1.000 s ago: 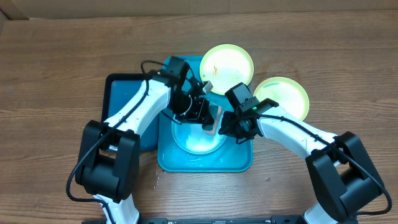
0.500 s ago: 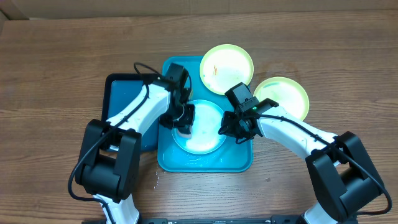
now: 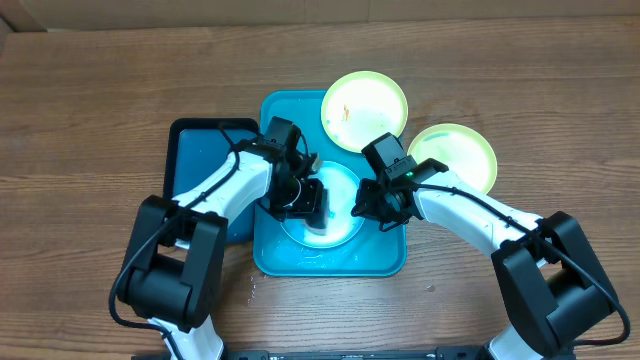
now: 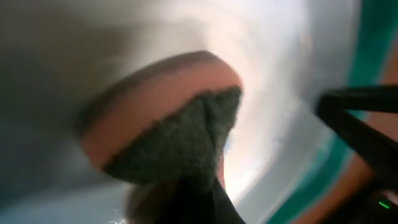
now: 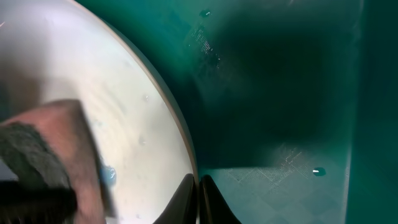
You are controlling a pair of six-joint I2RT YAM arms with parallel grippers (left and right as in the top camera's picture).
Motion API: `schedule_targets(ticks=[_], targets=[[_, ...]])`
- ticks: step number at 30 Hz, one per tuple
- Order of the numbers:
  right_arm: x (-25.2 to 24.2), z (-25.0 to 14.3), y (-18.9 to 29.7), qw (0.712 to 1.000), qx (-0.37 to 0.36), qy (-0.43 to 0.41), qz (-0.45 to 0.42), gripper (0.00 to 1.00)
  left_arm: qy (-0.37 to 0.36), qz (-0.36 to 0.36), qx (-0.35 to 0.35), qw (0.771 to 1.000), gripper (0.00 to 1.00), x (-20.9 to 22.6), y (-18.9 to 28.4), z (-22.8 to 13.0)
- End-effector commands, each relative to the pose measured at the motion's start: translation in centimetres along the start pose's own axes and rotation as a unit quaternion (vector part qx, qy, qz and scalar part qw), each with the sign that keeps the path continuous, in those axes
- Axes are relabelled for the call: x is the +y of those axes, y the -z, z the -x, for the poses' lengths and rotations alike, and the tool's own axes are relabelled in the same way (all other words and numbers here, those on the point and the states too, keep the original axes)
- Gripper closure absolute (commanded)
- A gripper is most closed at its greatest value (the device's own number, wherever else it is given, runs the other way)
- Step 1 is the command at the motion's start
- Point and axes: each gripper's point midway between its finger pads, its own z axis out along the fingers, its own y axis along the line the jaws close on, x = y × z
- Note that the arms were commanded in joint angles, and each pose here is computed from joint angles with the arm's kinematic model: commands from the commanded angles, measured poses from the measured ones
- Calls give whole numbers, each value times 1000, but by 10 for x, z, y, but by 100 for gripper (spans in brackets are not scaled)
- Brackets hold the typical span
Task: Clean dirty plates on tray and stack at the side
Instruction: 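Scrub the white plate with the sponge in the left gripper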
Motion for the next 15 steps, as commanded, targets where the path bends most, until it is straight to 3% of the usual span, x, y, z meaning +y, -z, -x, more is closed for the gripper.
schedule_targets(ticks=[1, 7, 15], targets=[[-1, -3, -3, 1000, 3, 2, -2, 96, -33, -95, -4, 995, 96, -37, 17, 9], [-1, -3, -3, 1000, 3, 2, -2, 96, -54, -54, -52, 996, 96, -41, 53, 28], [-1, -3, -3, 1000, 3, 2, -2, 96, 0, 150, -45, 988, 96, 29, 55, 15]])
